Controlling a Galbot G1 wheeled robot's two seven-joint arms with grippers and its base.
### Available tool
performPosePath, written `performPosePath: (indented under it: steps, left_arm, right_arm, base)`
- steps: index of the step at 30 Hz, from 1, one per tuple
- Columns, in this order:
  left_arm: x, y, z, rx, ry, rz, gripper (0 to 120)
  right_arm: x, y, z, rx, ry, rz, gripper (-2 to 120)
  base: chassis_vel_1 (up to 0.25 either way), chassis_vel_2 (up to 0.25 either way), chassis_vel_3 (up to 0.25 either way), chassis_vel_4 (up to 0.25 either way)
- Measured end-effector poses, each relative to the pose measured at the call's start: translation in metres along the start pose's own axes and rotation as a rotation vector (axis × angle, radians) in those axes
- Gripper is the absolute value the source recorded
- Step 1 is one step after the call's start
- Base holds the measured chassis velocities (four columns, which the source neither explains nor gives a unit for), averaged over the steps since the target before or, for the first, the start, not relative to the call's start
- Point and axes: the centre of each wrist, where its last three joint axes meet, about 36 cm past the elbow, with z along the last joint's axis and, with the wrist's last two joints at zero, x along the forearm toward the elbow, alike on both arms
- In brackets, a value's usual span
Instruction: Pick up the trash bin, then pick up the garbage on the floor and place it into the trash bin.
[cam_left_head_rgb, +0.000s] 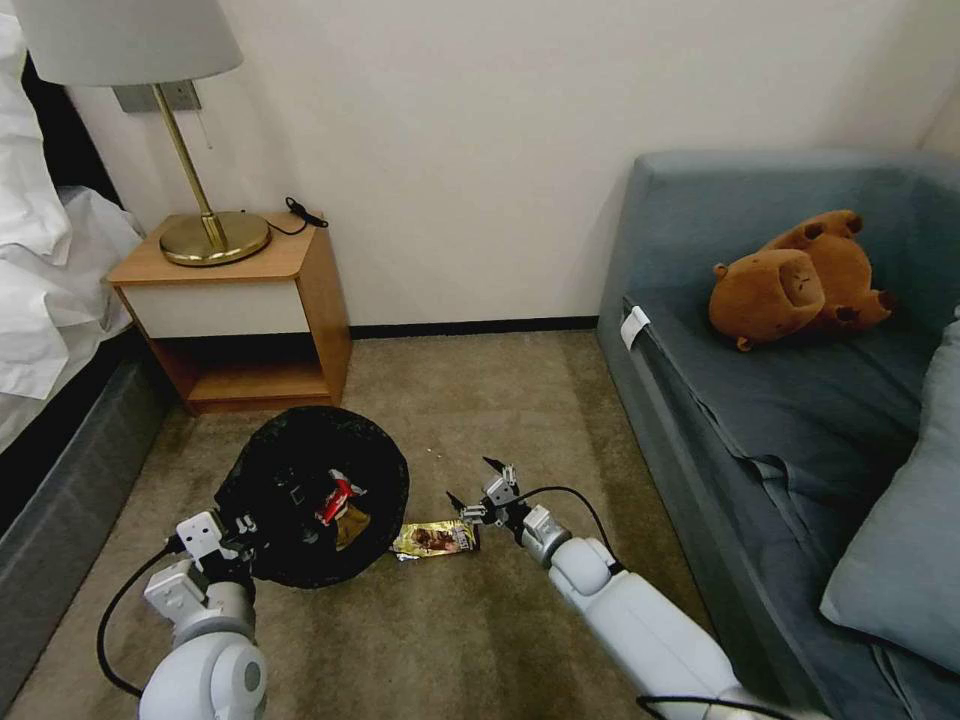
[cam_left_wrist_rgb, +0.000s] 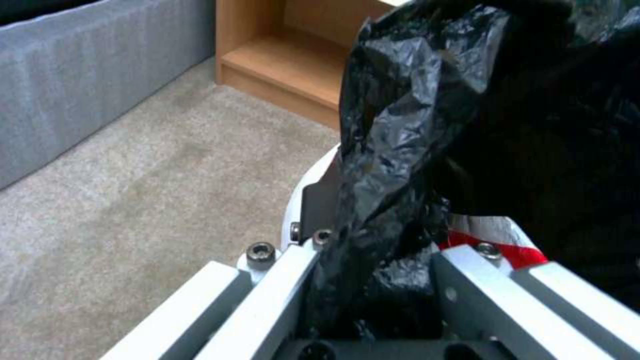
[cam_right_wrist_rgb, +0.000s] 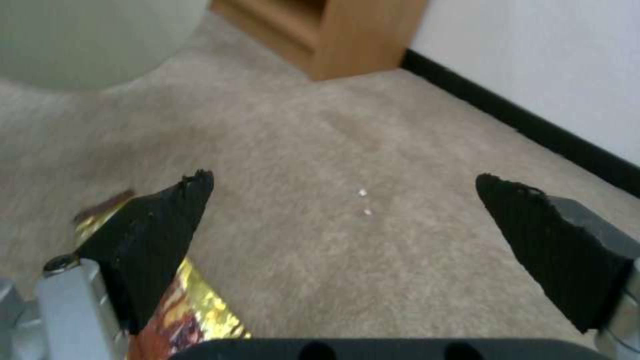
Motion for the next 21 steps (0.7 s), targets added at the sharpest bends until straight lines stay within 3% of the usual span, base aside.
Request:
performPosePath:
  steps: [3, 11, 16, 21]
  left_arm:
    - [-0.001, -0.005, -0.001, -0.005, -0.005, 0.002, 1]
    - [-0.007, -0.008, 0.005, -0.015, 0.012, -0.005, 1]
    - [-0.01, -0.006, 0.007, -0.019, 0.012, -0.009, 1]
    - [-0.009, -0.01, 0.007, -0.023, 0.008, -0.007, 1]
  right_arm:
    - [-0.002, -0.008, 0.014, 0.022, 0.014, -0.062, 100]
    - [-0.005, -0.015, 0.041, -0.03, 0.09, -0.34, 100]
    - [-0.013, -0.023, 0.042, -0.037, 0.102, -0.385, 100]
    - [-0.022, -0.022, 0.037, -0.045, 0.145, -0.337, 100]
  base:
    - [0.0, 0.0, 0.0, 0.0]
    - [0.0, 0.0, 0.0, 0.0]
    - [0.0, 0.0, 0.0, 0.0]
    - [0.0, 0.0, 0.0, 0.0]
